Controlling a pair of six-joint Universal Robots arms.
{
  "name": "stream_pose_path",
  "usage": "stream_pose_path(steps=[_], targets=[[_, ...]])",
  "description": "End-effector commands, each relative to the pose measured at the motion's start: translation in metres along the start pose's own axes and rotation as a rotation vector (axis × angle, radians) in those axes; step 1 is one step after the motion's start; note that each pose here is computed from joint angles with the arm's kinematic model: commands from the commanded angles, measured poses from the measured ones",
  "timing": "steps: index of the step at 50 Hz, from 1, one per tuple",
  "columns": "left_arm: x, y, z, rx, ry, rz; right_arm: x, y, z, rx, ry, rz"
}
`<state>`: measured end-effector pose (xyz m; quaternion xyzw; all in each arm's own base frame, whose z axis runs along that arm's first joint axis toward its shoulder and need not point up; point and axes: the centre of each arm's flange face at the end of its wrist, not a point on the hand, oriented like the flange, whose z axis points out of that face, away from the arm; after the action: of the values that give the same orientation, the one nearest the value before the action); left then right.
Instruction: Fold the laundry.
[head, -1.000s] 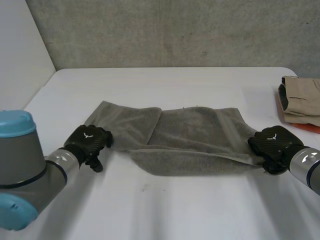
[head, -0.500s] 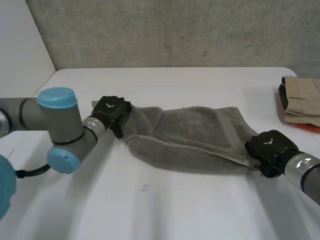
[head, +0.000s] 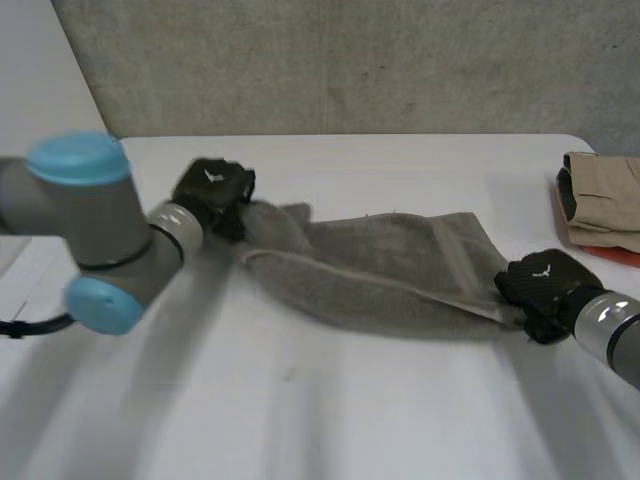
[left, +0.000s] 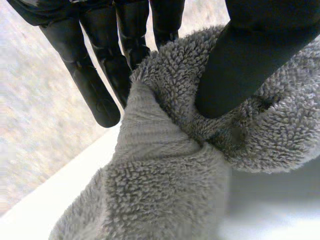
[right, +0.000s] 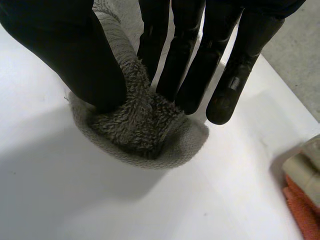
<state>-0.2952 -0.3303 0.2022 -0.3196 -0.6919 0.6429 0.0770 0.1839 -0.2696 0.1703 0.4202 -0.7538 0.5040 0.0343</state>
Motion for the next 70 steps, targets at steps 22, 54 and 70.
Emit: stream_pose_path(steps=[22,54,70], targets=[[-0.003,0.025,0.025,-0.130,-0.063,0.235,-0.019,-0.024,0.030,-0.007,-0.045,-0.007],[0.005,0.054,-0.042,-0.198,-0.089,-0.072,-0.029,-0.012,0.030,-0.011,-0.046,-0.003],[-0.012,0.043,-0.032,-0.154,-0.133,-0.056,-0.017,-0.028,0.017,0.016,-0.004,-0.044]])
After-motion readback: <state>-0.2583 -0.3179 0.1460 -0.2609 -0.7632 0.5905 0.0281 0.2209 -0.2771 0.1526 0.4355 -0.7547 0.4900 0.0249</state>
